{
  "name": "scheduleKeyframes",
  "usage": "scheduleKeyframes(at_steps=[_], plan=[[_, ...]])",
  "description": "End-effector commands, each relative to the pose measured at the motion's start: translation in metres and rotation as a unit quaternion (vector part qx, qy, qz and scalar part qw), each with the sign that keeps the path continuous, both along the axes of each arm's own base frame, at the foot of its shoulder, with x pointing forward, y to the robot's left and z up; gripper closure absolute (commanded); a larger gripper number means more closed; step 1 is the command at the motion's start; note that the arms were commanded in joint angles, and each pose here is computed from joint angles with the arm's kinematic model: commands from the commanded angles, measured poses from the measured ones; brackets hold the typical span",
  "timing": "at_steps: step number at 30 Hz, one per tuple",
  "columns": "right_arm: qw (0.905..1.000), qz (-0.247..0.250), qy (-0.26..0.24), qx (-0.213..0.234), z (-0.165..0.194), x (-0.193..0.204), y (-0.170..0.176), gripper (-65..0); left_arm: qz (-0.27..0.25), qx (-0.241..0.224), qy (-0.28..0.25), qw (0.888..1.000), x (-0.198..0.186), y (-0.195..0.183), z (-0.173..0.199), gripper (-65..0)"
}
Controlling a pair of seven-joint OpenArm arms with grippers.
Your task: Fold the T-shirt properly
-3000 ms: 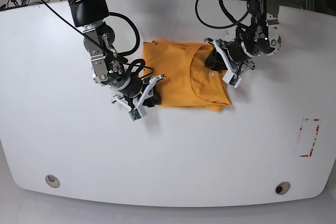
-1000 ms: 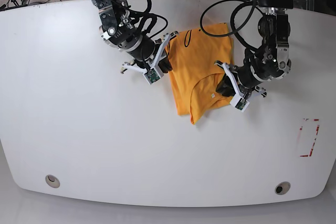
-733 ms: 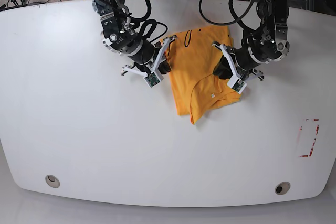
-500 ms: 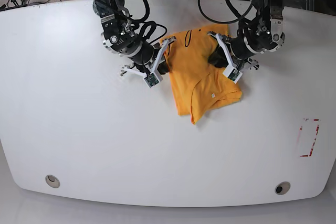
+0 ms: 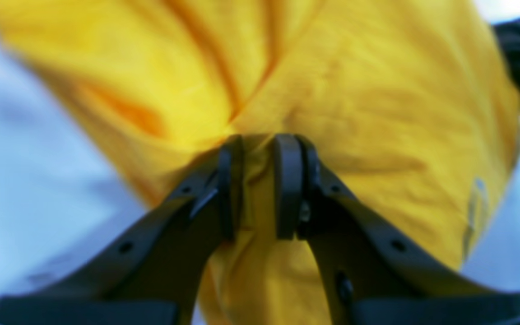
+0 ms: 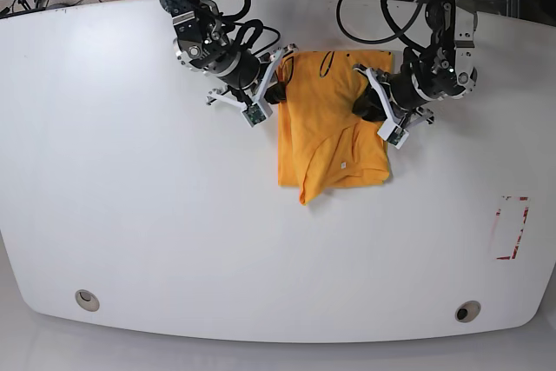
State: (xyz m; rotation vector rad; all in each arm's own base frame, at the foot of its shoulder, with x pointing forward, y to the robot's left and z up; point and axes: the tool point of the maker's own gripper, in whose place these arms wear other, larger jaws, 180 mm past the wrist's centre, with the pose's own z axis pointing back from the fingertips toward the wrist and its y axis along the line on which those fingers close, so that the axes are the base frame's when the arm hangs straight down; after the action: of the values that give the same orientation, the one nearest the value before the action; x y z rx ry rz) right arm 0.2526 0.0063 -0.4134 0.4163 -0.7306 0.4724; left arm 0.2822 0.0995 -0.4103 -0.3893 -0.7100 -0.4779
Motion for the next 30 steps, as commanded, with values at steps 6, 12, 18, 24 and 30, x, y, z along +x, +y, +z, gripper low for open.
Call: scheduleKeyframes(at_steps=[6,12,18,24,30], plan=[[0.9998,-0.002,-0.002,0.018,0.005,-0.007,0.01,-4.4,-0.006,0.029,-0.038,0.999,0.01,0.011,0.024,-10.7],[0.9995,-0.003,-0.023,0.022,0.019,-0.001,0.009,-4.4,-0.013,0.032,-0.075,0.997,0.017,0.007,0.048,-10.8],[0.9985,-0.005,-0.052,0.018,0.038,0.004,-0.002,-4.4,0.002,0.035,-0.125,0.992,0.028,0.011,0.081,-11.0],[0.9972,-0.025,-0.069,0.017,0.05,0.012,-0.017,-4.4,0.064,0.006,-0.144,0.987,0.04,0.005,0.101,-22.5],[0.9959,-0.05,-0.075,0.009,0.051,0.02,-0.036,-4.4,0.104,-0.039,-0.167,0.98,0.055,-0.014,0.117,-29.6]])
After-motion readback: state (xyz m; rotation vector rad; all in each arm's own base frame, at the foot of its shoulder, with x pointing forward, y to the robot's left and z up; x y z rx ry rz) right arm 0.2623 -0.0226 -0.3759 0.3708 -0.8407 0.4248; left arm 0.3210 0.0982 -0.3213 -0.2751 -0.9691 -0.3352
